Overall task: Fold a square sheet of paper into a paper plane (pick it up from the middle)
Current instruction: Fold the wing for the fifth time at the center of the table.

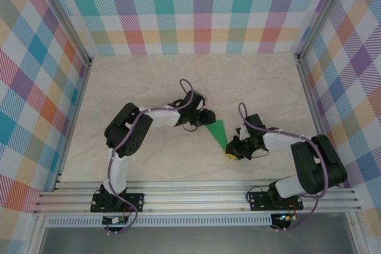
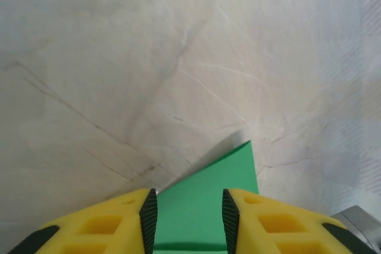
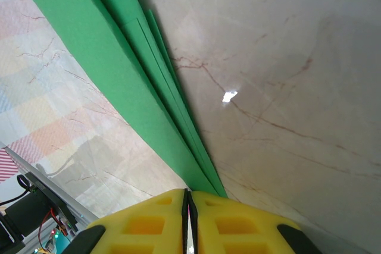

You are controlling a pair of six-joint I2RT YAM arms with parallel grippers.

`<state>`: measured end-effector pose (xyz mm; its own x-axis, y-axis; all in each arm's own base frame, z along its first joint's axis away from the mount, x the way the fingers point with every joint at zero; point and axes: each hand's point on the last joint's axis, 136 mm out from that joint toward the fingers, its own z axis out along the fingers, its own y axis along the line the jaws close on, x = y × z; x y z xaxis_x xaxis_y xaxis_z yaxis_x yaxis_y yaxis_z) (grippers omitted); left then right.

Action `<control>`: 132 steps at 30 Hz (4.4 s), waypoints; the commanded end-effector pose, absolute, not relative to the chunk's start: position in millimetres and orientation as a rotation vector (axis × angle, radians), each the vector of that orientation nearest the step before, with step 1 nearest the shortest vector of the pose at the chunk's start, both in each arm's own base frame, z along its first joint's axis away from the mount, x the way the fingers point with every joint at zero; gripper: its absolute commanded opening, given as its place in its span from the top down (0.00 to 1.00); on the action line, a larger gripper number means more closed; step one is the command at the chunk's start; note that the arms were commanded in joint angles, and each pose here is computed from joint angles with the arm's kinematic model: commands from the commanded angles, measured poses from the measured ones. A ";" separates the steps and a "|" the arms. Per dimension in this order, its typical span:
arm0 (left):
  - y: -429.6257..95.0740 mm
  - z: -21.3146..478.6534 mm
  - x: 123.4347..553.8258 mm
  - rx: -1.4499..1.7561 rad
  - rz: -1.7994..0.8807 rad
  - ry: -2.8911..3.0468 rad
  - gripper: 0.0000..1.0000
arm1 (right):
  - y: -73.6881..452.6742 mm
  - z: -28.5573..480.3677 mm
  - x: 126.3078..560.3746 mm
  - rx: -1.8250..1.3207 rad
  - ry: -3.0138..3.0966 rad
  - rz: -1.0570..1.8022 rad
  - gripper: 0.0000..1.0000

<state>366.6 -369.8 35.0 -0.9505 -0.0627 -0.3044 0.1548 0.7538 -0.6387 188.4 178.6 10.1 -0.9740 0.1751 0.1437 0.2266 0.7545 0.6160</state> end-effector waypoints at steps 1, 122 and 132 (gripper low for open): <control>-366.4 74.3 381.8 0.131 -1.013 2.555 0.61 | 157.4 -17.6 151.9 -0.386 -2.801 -0.781 0.87; -371.2 30.7 337.4 0.054 -0.943 2.606 0.61 | 181.0 -15.7 194.9 -0.267 -2.809 -0.876 0.88; -357.7 21.6 362.4 0.026 -0.905 2.627 0.61 | 178.0 -17.3 189.7 -0.255 -2.811 -0.858 0.88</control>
